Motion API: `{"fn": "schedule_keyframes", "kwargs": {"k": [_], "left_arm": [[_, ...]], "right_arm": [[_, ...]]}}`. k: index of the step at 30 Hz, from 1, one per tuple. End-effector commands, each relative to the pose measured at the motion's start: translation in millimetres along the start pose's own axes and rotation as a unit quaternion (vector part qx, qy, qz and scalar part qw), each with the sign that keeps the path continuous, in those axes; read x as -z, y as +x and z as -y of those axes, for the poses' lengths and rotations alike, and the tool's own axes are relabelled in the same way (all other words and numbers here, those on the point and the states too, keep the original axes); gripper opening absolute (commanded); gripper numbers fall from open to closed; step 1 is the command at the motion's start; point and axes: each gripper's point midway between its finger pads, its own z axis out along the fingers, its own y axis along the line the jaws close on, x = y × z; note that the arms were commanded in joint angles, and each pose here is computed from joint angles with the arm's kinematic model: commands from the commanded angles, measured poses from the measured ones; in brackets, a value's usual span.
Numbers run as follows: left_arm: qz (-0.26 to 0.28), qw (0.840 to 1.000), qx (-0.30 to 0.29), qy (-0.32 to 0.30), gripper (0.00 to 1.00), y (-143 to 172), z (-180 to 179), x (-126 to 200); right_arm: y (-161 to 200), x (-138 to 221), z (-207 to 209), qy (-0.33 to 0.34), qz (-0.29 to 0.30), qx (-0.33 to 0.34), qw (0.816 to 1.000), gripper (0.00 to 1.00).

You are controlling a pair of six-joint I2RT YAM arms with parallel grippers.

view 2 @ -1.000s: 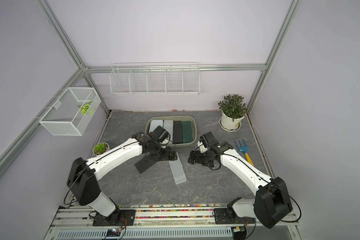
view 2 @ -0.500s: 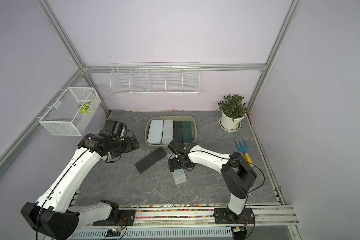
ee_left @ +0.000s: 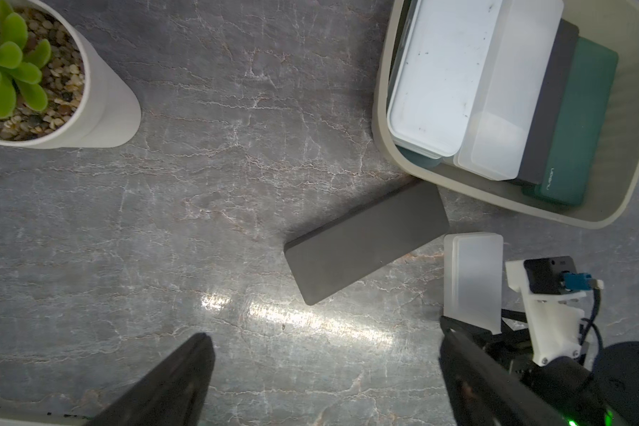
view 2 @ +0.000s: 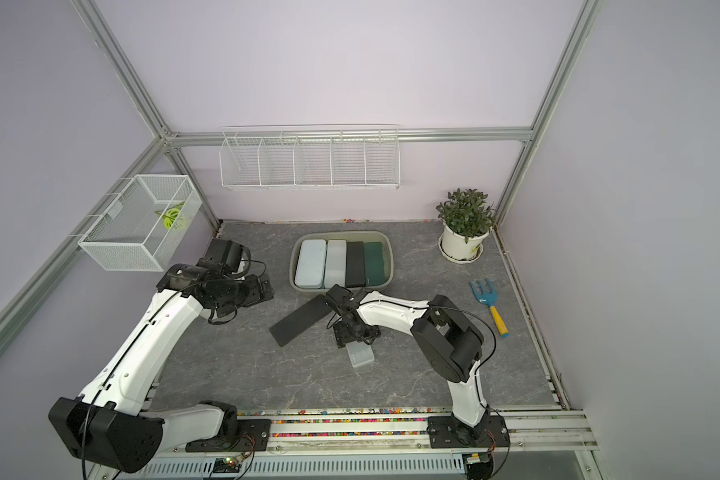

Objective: Put the pencil case into the storage box
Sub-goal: Pick up the pencil case from the center of the board, then place the pencil case at the storage box.

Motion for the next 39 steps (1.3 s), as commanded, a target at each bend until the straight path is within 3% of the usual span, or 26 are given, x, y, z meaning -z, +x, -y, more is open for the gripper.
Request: {"fn": "schedule_keyframes", "kwargs": {"k": [1, 3, 9, 13, 16, 28, 35, 39], "left_arm": [[0.004, 1.000, -0.015, 0.000, 1.00, -9.1, 1.4, -1.9], [0.005, 1.000, -0.018, 0.001, 1.00, -15.4, 2.7, -4.8], [-0.002, 1.000, -0.025, 0.000, 1.00, -34.5, 7.4, -23.1], [-0.011, 1.000, -0.025, 0.003, 1.00, -43.7, 13.2, -40.5], [-0.017, 1.000, -0.025, 0.006, 1.00, -47.8, 16.5, -51.8], [-0.029, 0.999, -0.015, 0.004, 1.00, -57.3, 13.4, -66.3], [-0.036, 0.999, -0.010, 0.000, 1.00, -59.9, 7.9, -70.5], [-0.037, 0.999, -0.006, -0.005, 1.00, -62.9, 1.7, -71.4]], "right_arm": [[2.7, 8.2, 2.1, -0.004, -0.013, -0.005, 1.000, 0.69], [0.8, 21.9, 7.5, -0.012, -0.006, -0.013, 1.000, 0.62], [-22.5, 97.0, 38.8, -0.038, 0.054, -0.034, 0.997, 0.58], [-61.2, 143.0, 53.2, -0.045, 0.119, -0.041, 0.991, 0.58], [-97.7, 156.1, 55.4, -0.050, 0.147, -0.042, 0.987, 0.58], [-238.7, 119.7, 76.7, -0.035, 0.189, -0.077, 0.978, 0.57], [-269.7, 72.9, 77.7, -0.046, 0.180, -0.083, 0.979, 0.57], [-267.9, 41.3, 76.1, -0.051, 0.152, -0.088, 0.983, 0.57]]}}
